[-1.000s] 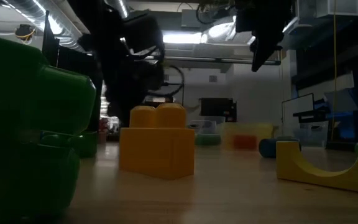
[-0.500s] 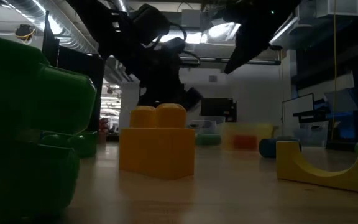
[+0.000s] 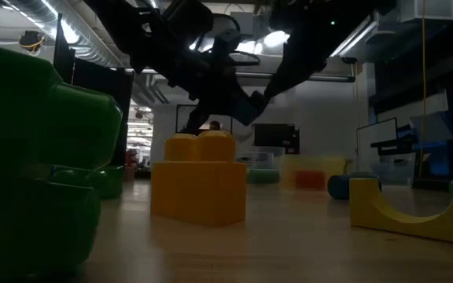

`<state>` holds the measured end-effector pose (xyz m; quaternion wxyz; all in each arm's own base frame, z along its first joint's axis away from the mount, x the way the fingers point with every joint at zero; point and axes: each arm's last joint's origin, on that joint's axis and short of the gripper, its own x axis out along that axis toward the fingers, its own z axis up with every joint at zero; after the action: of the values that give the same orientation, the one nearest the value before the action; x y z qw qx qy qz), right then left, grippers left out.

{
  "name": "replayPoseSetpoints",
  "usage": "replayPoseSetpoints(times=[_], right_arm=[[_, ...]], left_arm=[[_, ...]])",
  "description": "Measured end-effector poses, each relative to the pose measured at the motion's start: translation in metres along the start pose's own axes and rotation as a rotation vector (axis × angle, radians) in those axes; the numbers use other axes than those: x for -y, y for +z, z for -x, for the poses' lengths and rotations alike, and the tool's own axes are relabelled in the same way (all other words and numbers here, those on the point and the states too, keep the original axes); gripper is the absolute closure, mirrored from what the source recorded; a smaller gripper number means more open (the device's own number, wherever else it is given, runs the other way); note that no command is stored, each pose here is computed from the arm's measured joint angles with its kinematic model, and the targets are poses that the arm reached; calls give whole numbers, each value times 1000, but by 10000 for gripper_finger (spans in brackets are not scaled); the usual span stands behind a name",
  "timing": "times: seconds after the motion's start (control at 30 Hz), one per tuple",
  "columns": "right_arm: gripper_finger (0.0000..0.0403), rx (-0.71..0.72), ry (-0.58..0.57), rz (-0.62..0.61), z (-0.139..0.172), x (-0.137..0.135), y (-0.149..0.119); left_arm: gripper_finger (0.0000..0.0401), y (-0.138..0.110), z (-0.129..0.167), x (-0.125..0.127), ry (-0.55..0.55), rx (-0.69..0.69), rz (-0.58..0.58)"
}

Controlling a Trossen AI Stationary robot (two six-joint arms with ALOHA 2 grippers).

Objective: Sort blocks by size
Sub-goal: Put the blue arch block into the top right transparent bin

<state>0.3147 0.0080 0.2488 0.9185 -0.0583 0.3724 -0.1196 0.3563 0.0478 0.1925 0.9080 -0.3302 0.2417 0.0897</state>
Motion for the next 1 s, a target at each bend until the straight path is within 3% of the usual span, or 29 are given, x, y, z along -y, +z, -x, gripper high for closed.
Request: replayPoseSetpoints(times=[0.27,0.67,1.0], right_arm=[[227,4,-42,24,-15,-3,-1],[356,5,-15,26,-15,-4,-1],[362,5,-1,28,-14,-4,-1]], left_arm=[[372,0,0,0,0,-1,2],[372,-1,0,1,1,0,-12],[348,-4,-1,6,-15,-3,-57]])
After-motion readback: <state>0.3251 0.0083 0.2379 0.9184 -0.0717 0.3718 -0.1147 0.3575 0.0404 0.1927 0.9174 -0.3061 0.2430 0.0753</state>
